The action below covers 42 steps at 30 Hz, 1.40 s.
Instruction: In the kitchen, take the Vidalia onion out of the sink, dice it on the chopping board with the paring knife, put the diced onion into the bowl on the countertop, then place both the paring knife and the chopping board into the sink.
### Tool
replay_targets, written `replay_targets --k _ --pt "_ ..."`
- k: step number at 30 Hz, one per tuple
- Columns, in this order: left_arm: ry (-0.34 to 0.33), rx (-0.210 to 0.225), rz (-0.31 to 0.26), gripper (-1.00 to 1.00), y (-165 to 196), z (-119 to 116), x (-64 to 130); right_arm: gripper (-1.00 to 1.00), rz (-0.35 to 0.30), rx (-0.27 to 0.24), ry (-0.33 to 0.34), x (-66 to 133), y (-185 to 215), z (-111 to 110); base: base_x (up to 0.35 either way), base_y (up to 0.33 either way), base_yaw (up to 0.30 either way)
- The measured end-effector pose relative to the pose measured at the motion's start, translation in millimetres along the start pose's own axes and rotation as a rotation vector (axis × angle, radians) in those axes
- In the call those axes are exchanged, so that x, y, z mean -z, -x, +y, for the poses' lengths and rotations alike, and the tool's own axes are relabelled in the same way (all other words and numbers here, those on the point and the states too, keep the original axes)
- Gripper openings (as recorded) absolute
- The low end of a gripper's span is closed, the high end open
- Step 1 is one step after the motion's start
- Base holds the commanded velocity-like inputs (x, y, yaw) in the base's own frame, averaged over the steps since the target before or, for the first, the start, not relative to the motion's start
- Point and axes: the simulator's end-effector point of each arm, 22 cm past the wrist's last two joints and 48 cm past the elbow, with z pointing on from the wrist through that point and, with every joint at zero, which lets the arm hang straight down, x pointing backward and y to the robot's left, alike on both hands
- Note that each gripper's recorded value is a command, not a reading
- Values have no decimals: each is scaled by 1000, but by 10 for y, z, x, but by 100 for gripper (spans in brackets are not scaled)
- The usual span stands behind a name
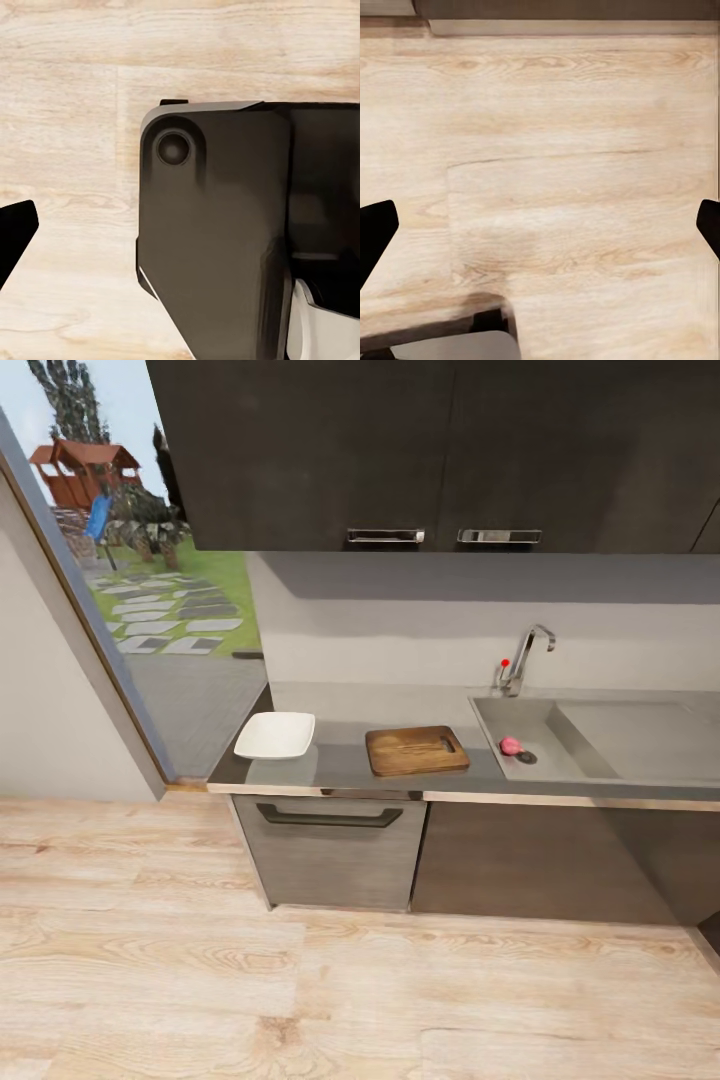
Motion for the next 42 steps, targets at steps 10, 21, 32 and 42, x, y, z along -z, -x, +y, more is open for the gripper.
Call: replay_targets --k 10,21,32,42 --pt "0 -1 -3 100 14 -2 -1 100 -52 -26 -19 46 -55 35 0 -39 0" --pt "-1 0 -11 100 42 -4 -2 100 -60 -35 -20 54 -37 55 0 -293 -164" --pt "-1 0 -21 100 80 -3 -3 100 -72 -38 -19 58 13 63 18 -312 -228" --pt "0 1 -29 100 109 -2 -4 100 -81 -40 -17 63 46 70 117 -276 -172"
